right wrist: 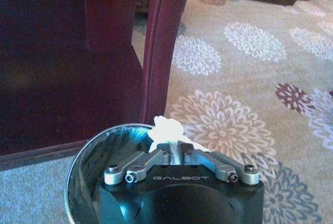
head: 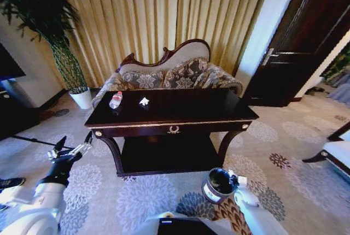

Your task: Move to the front of the table and place the trash on the table into the trash bin.

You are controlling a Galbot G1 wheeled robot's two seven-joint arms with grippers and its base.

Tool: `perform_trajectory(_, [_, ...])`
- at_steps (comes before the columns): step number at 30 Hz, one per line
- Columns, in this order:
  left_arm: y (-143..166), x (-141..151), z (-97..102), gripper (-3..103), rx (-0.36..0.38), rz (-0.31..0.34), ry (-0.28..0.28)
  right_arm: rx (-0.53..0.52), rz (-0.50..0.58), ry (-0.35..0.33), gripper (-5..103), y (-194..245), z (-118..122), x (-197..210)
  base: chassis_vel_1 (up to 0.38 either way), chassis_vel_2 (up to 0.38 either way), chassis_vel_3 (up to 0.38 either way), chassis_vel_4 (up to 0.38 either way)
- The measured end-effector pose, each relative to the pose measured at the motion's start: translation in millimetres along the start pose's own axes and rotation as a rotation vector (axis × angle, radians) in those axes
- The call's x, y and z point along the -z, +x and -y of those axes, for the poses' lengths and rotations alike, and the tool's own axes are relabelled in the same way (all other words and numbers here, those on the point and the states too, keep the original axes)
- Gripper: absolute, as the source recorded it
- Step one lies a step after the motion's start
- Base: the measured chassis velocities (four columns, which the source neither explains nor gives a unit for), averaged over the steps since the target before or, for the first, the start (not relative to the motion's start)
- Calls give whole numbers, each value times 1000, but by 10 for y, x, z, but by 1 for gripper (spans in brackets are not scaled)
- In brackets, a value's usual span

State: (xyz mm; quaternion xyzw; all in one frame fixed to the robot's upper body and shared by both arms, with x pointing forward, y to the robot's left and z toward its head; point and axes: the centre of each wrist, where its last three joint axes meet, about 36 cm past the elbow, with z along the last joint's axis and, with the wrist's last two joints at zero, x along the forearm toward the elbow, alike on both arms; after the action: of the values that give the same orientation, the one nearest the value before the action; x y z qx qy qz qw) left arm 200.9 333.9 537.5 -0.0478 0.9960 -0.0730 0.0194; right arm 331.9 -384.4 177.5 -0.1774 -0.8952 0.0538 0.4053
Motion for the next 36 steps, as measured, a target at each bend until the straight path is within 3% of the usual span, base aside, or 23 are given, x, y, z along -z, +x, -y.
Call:
perform_trajectory(3, [-4, 18, -16, 100, -1, 10, -1, -5, -5, 14, 25, 8, -29, -12, 0, 0, 0, 0])
perform_trajectory(4, [-4, 18, -16, 100, -1, 10, -1, -5, -5, 14, 25, 8, -29, -12, 0, 0, 0, 0])
perform_trajectory(9, [-28, 28, -9, 100, 0, 28, 6, -9, -1, 18, 46, 10, -14, 0, 0, 0, 0, 0])
perform_trajectory(11, [-28, 28, -8, 100, -1, 28, 7, -10, -1, 18, 46, 10, -8, 2, 0, 0, 0, 0])
perform_trajectory(12, [-28, 27, -8, 100, -1, 27, 7, -10, 0, 19, 57, 12, -2, 6, 0, 0, 0, 0])
perform_trajectory(15, [-26, 26, -10, 100, -1, 26, 6, -11, 3, 18, 62, 16, 5, 15, 0, 0, 0, 0])
perform_trajectory(18, [-23, 22, -18, 100, 2, 23, 5, -12, 4, 17, 80, 22, 17, 17, 0, 0, 0, 0])
perform_trajectory(20, [-23, 21, -19, 100, 2, 23, 5, -11, 4, 17, 80, 24, 19, 16, 0, 0, 0, 0])
perform_trajectory(23, [-18, 22, -41, 100, 8, 21, 2, -12, 6, 20, 95, 47, 53, 13, 0, 0, 0, 0])
perform_trajectory(28, [-18, 15, -60, 100, 12, 18, 3, 8, 27, -9, 100, 148, 71, 74, 0, 0, 0, 0])
perform_trajectory(32, [-20, 11, -60, 100, 11, 18, 4, 121, 209, -105, 100, 644, 42, 505, 0, 0, 0, 0])
perform_trajectory(33, [-20, 11, -60, 100, 11, 18, 4, 121, 209, -105, 100, 644, 42, 505, 0, 0, 0, 0])
perform_trajectory(35, [-21, 13, -57, 100, 9, 20, 4, 194, 330, -169, 100, 1043, 31, 861, 0, 0, 0, 0])
perform_trajectory(36, [-21, 13, -57, 100, 9, 20, 4, 194, 330, -169, 100, 1043, 31, 861, 0, 0, 0, 0])
